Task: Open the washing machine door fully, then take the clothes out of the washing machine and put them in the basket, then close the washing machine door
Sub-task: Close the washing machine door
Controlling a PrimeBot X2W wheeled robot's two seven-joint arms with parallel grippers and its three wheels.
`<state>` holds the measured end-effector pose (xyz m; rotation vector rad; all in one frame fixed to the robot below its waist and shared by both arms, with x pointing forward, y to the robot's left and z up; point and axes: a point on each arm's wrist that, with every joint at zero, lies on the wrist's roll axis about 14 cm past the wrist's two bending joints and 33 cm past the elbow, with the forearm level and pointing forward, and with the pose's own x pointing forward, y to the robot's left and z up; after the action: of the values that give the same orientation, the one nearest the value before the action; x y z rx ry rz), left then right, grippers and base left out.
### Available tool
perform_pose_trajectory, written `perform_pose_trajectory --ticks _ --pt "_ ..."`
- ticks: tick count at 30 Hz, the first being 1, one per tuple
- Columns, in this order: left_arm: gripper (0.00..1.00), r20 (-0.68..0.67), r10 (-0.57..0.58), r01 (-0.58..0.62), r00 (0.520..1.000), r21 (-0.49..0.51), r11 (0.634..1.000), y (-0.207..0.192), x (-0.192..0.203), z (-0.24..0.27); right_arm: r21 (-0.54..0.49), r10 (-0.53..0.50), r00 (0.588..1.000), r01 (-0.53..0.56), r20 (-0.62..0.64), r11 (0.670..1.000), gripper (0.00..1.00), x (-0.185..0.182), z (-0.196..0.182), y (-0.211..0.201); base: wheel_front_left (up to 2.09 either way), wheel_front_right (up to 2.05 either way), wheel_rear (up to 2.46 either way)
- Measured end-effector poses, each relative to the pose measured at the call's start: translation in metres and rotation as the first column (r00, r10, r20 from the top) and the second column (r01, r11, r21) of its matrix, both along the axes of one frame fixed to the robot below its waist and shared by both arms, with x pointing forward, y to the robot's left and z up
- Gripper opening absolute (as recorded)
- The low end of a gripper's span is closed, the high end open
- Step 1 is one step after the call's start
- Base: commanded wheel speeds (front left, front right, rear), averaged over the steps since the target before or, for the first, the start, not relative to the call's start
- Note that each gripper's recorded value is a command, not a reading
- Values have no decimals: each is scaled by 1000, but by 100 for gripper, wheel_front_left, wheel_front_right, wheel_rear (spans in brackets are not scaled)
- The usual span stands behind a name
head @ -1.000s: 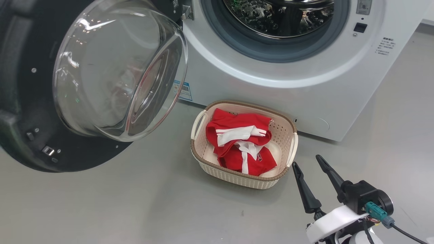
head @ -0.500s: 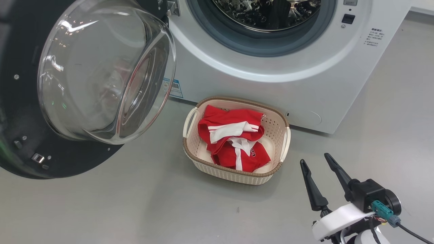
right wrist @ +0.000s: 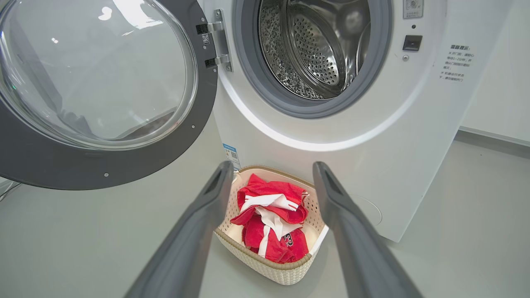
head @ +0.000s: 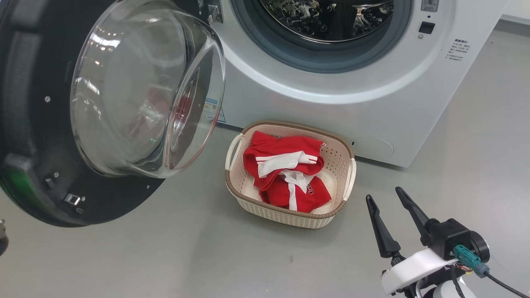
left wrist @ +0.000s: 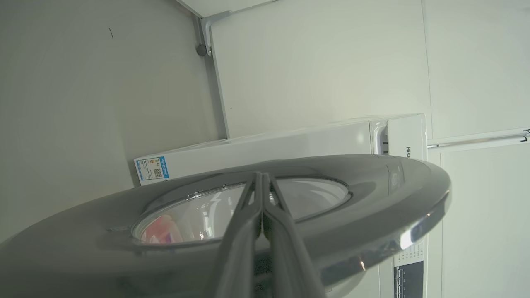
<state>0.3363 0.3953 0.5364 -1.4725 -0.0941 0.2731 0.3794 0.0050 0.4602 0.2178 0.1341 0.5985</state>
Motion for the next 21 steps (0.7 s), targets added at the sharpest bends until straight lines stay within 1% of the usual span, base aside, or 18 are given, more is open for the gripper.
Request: perform_pose_trajectory --ticks 3,9,16,19,21 --pt "0 31 -42 43 999 -21 999 -6 1 3 2 2 1000 -2 0 1000 100 0 0 1 0 0 0" --pt "0 58 -139 140 989 -16 990 -24 3 5 2 -1 1000 1 2 1000 100 0 1 0 0 0 0" --pt "0 59 -280 281 958 -4 960 -53 6 5 2 -9 1000 9 6 1000 100 1 2 -1 0 0 0" --pt "0 83 -304 306 949 -21 952 -59 6 5 4 -13 1000 13 6 1000 100 0 3 -2 0 0 0" --pt "0 86 -333 335 939 -15 942 -65 6 6 4 -17 1000 17 7 1000 100 -1 3 -3 0 0 0"
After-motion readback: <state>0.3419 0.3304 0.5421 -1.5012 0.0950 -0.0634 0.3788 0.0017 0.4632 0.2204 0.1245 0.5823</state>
